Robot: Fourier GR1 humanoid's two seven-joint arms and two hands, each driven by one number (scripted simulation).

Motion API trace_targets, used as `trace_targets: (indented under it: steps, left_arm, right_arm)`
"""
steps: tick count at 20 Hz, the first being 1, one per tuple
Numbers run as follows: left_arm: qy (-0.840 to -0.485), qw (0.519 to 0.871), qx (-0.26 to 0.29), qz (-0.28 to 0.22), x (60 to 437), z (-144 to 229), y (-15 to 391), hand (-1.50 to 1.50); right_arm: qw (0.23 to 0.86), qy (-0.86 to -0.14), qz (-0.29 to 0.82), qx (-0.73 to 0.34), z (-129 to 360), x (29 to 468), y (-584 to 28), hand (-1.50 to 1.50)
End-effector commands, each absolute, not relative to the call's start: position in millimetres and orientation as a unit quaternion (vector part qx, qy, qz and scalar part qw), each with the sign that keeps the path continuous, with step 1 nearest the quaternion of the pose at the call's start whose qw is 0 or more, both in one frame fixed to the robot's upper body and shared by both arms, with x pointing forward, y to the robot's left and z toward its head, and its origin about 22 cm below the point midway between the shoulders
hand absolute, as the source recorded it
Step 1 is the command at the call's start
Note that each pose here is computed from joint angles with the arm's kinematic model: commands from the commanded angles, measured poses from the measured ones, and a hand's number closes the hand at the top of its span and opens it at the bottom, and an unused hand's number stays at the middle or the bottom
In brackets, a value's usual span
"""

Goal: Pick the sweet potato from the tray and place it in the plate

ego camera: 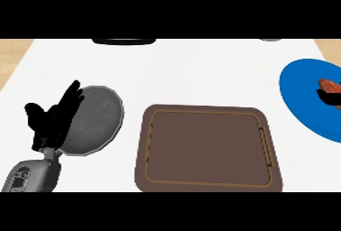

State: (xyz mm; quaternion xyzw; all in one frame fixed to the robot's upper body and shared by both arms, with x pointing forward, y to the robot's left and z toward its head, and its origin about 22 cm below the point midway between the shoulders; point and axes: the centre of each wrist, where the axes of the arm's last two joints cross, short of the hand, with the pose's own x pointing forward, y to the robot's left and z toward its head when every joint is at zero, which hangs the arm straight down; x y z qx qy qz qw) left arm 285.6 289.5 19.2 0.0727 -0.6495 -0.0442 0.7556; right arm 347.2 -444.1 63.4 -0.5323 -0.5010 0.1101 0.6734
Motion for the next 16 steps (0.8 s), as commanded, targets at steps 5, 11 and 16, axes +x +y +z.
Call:
trace_targets:
  steps: [5, 11, 16]
  left_arm:
    - [-0.646, 0.758, 0.081, -0.042, 291.2, 19.4, 282.9, 0.0]
    - [-0.643, 0.761, 0.083, -0.033, 292.5, 26.7, 296.5, 0.0]
    - [-0.645, 0.759, 0.088, -0.034, 277.5, 17.7, 301.3, 0.0]
  right_arm:
    - [0.651, -0.562, 0.137, -0.491, 47.2, 340.9, -463.1, -1.5]
    - [0.528, -0.719, 0.079, -0.444, 90.8, 345.0, -473.8, -1.5]
    - [0.557, -0.743, -0.007, -0.37, 83.9, 353.7, -451.2, -1.5]
